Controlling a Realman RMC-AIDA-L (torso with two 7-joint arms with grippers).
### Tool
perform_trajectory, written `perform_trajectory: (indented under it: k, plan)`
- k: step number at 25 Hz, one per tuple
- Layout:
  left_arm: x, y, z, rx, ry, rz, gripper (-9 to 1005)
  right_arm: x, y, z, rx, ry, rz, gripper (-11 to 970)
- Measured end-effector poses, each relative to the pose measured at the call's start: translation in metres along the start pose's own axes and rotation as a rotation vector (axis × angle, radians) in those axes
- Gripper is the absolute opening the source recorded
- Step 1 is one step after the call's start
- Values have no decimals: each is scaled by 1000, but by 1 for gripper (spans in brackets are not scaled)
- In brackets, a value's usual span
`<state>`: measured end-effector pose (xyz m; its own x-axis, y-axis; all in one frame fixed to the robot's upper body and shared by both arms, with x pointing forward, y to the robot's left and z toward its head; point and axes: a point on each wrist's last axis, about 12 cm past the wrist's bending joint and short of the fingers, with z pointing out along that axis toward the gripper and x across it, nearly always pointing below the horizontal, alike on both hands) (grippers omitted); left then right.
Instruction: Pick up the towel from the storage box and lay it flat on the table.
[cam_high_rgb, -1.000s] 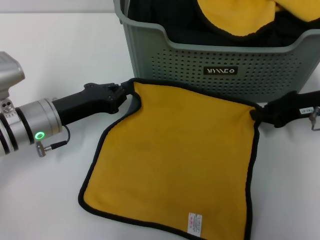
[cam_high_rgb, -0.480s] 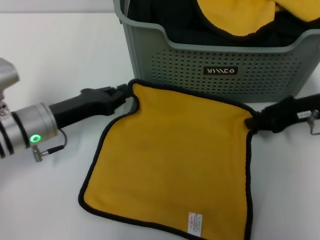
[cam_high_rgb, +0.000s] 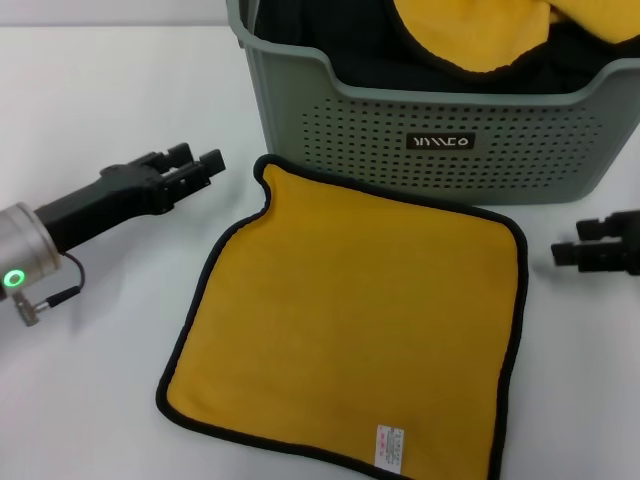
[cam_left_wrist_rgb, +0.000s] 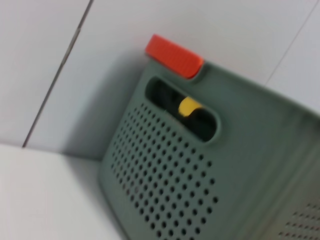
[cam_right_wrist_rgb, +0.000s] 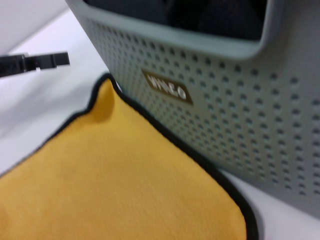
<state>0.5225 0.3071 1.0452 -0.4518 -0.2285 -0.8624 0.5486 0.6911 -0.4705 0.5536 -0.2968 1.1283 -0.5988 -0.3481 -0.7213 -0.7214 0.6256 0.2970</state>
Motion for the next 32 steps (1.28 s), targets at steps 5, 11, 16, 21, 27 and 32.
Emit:
perform_trajectory:
  k: [5, 11, 16, 21, 27, 32]
  plan:
    - [-7, -13, -14, 120, -64, 63, 646, -9, 17, -15, -136, -172, -136, 563]
    - [-7, -49, -33, 432, -169, 309, 802, -14, 50, -23, -419, -380, -451, 594]
    - [-3, -71, -34, 631, -184, 410, 822, -10, 67, -26, -600, -496, -646, 587]
    - [-4, -81, -24, 732, -152, 444, 818, -8, 74, -25, -709, -558, -739, 584]
    - [-5, -82, -22, 741, -161, 448, 818, -5, 74, -23, -706, -576, -739, 583]
    - [-4, -84, -21, 744, -165, 447, 818, -6, 73, -22, -701, -583, -747, 583]
